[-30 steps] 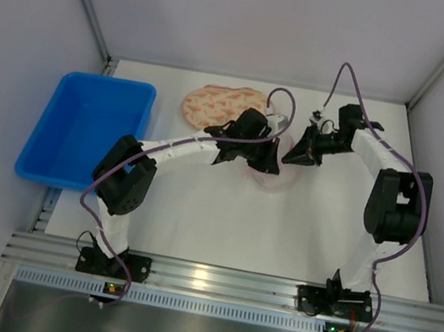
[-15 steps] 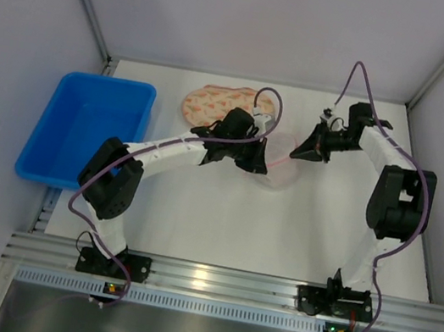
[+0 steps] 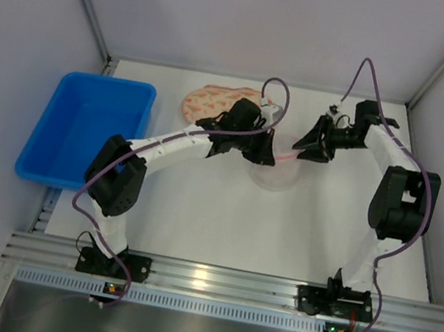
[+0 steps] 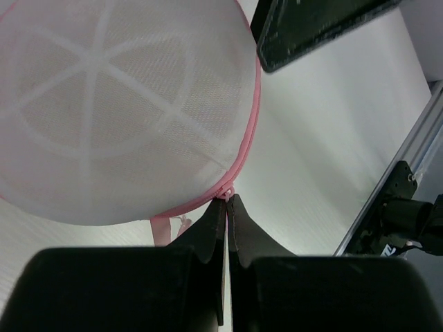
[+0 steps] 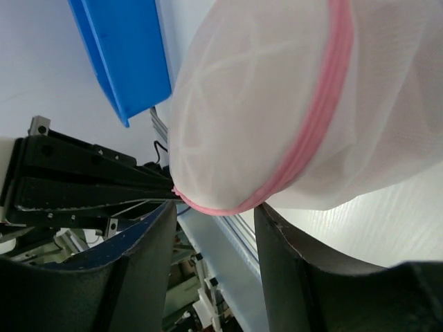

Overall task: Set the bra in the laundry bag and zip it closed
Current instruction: Zip the zipper on the laundry bag, then move the laundry bag to the center of the board.

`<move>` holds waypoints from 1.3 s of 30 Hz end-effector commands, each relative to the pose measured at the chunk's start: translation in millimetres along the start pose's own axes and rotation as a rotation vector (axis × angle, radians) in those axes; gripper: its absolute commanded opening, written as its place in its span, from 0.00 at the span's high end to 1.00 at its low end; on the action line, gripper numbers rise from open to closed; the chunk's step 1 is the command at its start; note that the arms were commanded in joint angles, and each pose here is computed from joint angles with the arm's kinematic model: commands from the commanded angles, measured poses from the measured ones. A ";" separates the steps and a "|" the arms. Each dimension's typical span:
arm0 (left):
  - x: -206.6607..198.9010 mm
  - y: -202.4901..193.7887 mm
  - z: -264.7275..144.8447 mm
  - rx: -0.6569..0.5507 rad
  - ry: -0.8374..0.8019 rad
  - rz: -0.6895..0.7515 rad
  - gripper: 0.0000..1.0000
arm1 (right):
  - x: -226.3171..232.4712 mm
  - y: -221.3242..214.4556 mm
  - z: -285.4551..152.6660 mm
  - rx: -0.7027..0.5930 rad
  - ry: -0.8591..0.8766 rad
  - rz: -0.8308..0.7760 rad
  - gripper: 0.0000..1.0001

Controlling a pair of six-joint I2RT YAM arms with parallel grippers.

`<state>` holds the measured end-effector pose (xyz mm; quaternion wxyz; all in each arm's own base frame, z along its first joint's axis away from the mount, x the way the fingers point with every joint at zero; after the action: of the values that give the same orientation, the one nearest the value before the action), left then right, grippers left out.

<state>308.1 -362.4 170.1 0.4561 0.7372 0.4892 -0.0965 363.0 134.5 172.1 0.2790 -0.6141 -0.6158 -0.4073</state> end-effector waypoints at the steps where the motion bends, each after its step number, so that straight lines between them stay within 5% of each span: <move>1: -19.2 31.7 1.9 -0.065 -0.058 0.032 1.00 | 30.3 -11.7 -19.9 -0.011 0.045 -0.078 0.50; 7: -27.0 37.4 14.2 -0.065 -0.074 0.052 1.00 | 33.1 -25.5 -1.1 0.029 0.037 -0.083 0.38; 11: -32.1 31.9 18.4 -0.050 -0.082 0.053 1.00 | 30.7 -23.8 15.6 0.060 0.016 -0.090 0.39; 14: -34.3 30.1 17.2 -0.046 -0.090 0.060 1.00 | 20.0 -20.8 23.1 0.074 -0.022 -0.089 0.46; 22: -19.4 4.5 4.0 -0.017 -0.046 0.065 1.00 | 11.2 -9.3 17.3 0.060 -0.079 -0.120 1.00; 32: 35.9 -10.1 -23.2 -0.010 0.034 -0.020 1.00 | -10.9 -2.2 -3.6 0.016 -0.061 -0.070 1.00; 34: 26.6 -7.5 -23.8 0.000 -0.014 -0.006 0.87 | -12.3 2.9 -1.4 0.002 -0.058 -0.093 1.00; 35: 21.8 -0.7 -25.0 -0.012 -0.028 0.009 0.66 | -12.6 8.1 -1.5 -0.011 -0.065 -0.111 1.00; 39: 11.4 15.0 -36.9 -0.058 -0.051 0.076 0.37 | -34.2 43.3 -15.8 -0.131 -0.115 -0.136 1.00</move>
<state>312.8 -331.7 154.6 0.4547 0.7375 0.4892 -0.1004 363.3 126.4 155.1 0.2572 -0.6147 -0.6381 -0.3858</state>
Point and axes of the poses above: each gripper's point midway between its finger pads, its own z axis out along the fingers, its own x axis along the line the jaws close on, y = z × x, the point moved 3 cm from there along -z, back along the fingers, and after that the axes turned 7 degrees about -z, right-handed, at the moved point
